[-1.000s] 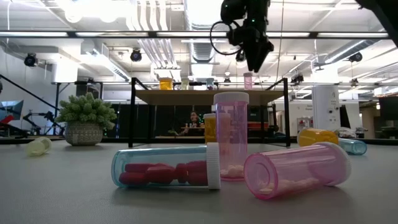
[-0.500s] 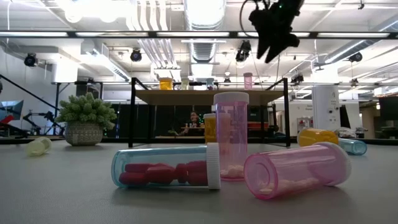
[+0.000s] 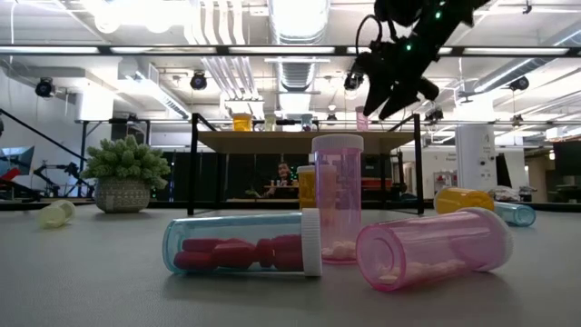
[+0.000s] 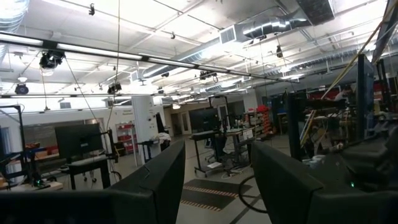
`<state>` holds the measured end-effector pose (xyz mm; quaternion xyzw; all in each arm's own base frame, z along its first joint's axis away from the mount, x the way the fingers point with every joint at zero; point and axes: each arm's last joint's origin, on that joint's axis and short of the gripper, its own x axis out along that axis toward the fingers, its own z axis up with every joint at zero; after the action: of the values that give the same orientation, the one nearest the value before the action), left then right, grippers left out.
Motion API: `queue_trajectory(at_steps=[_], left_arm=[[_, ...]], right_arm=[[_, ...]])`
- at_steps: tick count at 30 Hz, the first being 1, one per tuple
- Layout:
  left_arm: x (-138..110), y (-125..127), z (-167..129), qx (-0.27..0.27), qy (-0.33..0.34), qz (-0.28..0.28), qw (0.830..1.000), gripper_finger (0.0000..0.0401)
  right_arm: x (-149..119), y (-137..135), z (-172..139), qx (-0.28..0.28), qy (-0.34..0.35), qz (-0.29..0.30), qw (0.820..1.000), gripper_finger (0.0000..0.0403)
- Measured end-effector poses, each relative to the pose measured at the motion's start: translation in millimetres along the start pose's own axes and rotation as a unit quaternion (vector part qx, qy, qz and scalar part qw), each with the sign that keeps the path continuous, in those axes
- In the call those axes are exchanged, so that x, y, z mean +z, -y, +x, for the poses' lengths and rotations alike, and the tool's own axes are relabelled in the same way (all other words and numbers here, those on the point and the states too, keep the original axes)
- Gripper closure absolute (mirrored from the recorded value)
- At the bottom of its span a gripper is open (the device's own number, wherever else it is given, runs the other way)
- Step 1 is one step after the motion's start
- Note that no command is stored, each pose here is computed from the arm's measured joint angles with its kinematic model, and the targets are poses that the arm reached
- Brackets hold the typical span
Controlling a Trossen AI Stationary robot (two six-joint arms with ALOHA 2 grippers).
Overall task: Pick and place medicine bottles onto shelf by color
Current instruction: Put the right pink pill bottle to the right of the blue pill bottle on the shelf
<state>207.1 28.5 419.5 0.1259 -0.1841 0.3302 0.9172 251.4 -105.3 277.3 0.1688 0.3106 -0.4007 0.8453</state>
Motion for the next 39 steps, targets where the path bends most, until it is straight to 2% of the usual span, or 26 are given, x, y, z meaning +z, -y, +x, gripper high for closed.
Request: queue_trajectory(at_steps=[11,18,29,33,39], left_arm=[[0.0,0.0,0.0,0.000,0.000,0.000,1.000,0.0232],[0.0,0.0,0.0,0.000,0.000,0.000,1.000,0.0232],[0.1,-0.1,-0.1,0.000,0.000,0.000,1.000,0.0232],[0.1,-0.1,-0.1,0.000,0.000,0.000,1.000,0.0232],[-0.7,0.2,-0.1,-0.001,-0.003,0.002,1.000,0.0232]], right_arm=[[-10.4,-0.8,14.3,0.006,0.048,0.047,0.998,0.0197],[-6.1,-2.5,15.0,0.016,0.081,0.061,0.995,0.0197],[-11.5,-10.3,42.4,-0.014,0.078,0.056,0.995,0.0198],[-10.2,-12.2,47.1,-0.035,0.081,0.055,0.995,0.0208],[-7.6,-11.7,42.0,-0.027,0.087,0.059,0.994,0.0236]])
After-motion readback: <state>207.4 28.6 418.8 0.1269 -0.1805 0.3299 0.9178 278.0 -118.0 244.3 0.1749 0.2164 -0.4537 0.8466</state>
